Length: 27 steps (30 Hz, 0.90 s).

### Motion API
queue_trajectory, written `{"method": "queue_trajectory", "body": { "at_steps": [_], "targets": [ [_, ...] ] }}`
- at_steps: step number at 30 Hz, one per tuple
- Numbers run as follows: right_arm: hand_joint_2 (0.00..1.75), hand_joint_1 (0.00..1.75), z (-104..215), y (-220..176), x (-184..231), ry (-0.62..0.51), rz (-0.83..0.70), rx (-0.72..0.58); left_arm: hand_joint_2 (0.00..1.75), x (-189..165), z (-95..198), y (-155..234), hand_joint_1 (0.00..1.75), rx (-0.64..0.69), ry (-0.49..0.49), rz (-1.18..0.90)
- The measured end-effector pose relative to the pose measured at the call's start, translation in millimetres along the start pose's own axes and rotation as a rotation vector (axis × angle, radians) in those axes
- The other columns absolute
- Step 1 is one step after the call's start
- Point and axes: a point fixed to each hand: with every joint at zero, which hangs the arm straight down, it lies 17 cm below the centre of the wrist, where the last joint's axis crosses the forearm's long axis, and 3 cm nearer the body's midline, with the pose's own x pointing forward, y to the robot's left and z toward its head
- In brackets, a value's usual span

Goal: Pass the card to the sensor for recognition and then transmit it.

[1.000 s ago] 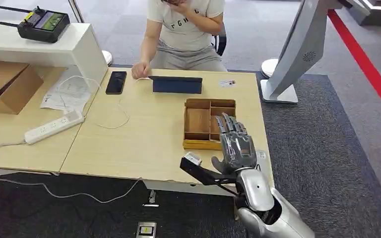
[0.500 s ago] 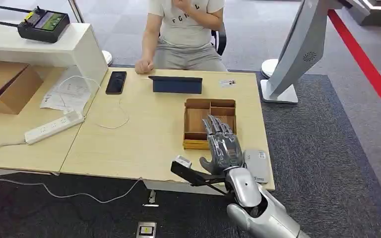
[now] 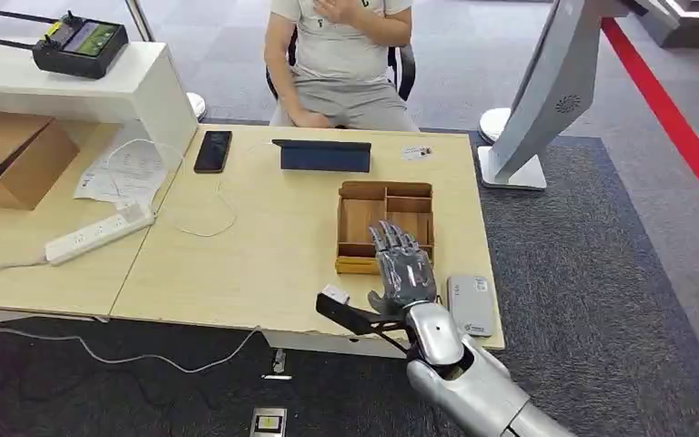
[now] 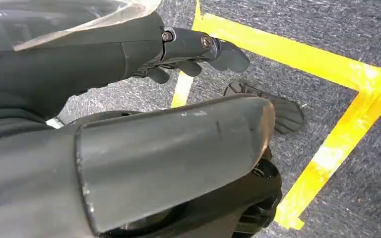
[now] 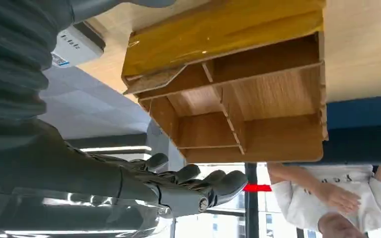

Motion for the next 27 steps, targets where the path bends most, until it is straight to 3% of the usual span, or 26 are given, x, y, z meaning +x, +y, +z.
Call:
{"method": "queue_trajectory", "body": {
  "at_steps": [16,27],
  "targets": [
    [1.75,0.0,-1.5,33.5,-21.6,0.041,0.063,0.073,0.0,-2.9,-0.4,2.8,0.0,0.002,0.011,0.0],
    [1.75,0.0,-4.0,35.6,-34.1,0.058,0.109,0.08,0.0,-2.2,-0.6,3.7,0.0,-0.005,0.009,0.0]
  ]
}}
